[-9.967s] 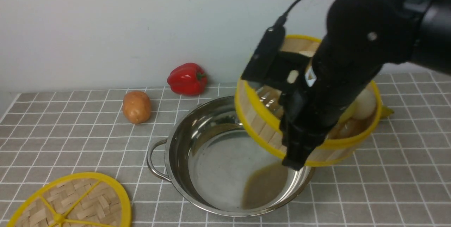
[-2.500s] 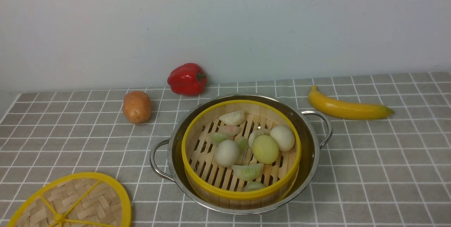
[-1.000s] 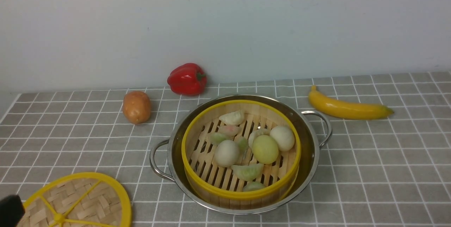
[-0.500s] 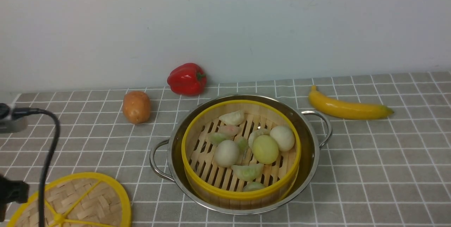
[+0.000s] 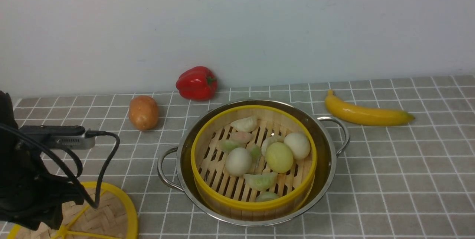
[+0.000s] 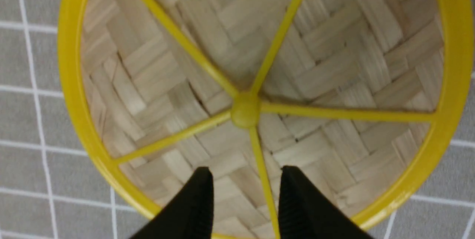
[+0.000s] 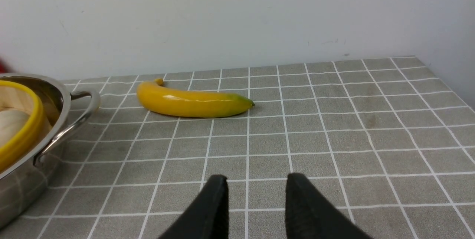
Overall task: Place the steamer in the pot on the grey tablecloth, and put the lid on the steamer.
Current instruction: 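Grasp the bamboo steamer lid lying on the table by its centre knob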
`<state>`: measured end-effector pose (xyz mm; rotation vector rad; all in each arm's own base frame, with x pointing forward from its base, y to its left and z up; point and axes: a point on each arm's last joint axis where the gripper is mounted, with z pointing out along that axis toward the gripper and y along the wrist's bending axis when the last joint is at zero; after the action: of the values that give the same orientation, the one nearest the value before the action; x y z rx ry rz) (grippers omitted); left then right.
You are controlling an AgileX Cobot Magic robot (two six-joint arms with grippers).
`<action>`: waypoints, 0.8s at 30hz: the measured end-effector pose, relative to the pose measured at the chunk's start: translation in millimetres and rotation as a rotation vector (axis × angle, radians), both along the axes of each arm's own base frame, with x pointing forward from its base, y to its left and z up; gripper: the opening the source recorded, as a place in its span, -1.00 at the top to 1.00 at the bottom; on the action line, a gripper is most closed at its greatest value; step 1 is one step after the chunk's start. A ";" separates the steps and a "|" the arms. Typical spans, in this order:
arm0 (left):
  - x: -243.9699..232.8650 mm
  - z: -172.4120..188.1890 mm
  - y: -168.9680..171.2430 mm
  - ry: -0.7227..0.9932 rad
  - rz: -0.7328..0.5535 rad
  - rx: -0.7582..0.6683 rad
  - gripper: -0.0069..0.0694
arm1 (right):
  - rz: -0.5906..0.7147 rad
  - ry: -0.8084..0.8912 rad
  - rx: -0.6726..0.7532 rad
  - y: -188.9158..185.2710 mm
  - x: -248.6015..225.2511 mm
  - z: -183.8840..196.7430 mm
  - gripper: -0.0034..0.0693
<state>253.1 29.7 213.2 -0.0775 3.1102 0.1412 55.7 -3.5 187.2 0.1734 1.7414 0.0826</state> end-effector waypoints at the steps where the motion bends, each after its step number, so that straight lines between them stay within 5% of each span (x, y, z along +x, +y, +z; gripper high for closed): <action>1: 2.1 -1.1 -0.3 -0.012 0.000 -0.004 0.18 | 0.000 0.000 0.000 0.0 0.0 0.0 0.25; 24: 21.8 -45.6 3.6 0.076 0.004 0.013 0.18 | 0.000 0.000 0.000 0.0 0.0 0.0 0.25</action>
<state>274.9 33.3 167.6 -0.0800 3.1847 0.1685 55.7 -3.5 187.2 0.1734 1.7414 0.0826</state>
